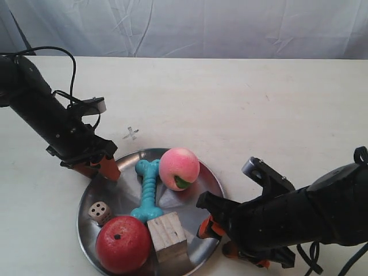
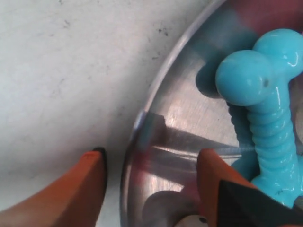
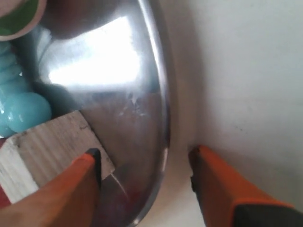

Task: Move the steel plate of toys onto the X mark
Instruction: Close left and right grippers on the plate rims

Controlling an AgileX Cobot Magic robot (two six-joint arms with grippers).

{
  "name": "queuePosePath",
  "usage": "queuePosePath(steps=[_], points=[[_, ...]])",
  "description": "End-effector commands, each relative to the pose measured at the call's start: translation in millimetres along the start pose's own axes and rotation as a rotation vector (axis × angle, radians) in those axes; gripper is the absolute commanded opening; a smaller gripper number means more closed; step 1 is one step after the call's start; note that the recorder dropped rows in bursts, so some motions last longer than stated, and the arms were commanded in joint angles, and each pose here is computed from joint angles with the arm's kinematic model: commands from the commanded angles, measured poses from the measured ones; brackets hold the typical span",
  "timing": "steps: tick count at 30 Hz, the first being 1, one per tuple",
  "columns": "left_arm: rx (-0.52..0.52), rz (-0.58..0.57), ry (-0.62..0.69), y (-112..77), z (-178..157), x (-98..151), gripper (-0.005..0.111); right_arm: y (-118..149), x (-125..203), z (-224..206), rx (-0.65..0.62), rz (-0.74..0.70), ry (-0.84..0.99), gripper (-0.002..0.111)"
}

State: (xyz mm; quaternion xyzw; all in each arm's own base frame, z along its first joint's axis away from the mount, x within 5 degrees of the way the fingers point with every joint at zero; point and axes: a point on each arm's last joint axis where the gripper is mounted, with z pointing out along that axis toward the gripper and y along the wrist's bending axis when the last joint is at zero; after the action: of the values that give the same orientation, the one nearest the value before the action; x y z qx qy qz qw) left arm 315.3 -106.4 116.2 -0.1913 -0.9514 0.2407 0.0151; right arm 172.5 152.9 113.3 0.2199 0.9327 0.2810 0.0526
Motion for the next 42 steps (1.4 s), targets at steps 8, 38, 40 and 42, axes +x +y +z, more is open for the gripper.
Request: queuePosePath(steps=[8, 38, 40, 42], points=[[-0.025, 0.003, 0.039, 8.0, 13.7, 4.6, 0.056, -2.8, 2.3, 12.2, 0.017, -0.009, 0.053, 0.056], [0.037, 0.071, 0.147, -25.1, 29.9, 9.9, 0.0, 8.4, -2.8, 25.4, -0.002, -0.039, 0.088, -0.001], [0.038, 0.068, 0.149, -25.2, 29.8, 10.1, 0.0, 8.7, -2.3, 25.3, -0.006, -0.039, 0.093, -0.001], [0.04, 0.067, 0.152, -25.4, 29.8, 10.4, 0.0, 9.4, -1.3, 25.2, -0.015, -0.038, 0.105, -0.001]])
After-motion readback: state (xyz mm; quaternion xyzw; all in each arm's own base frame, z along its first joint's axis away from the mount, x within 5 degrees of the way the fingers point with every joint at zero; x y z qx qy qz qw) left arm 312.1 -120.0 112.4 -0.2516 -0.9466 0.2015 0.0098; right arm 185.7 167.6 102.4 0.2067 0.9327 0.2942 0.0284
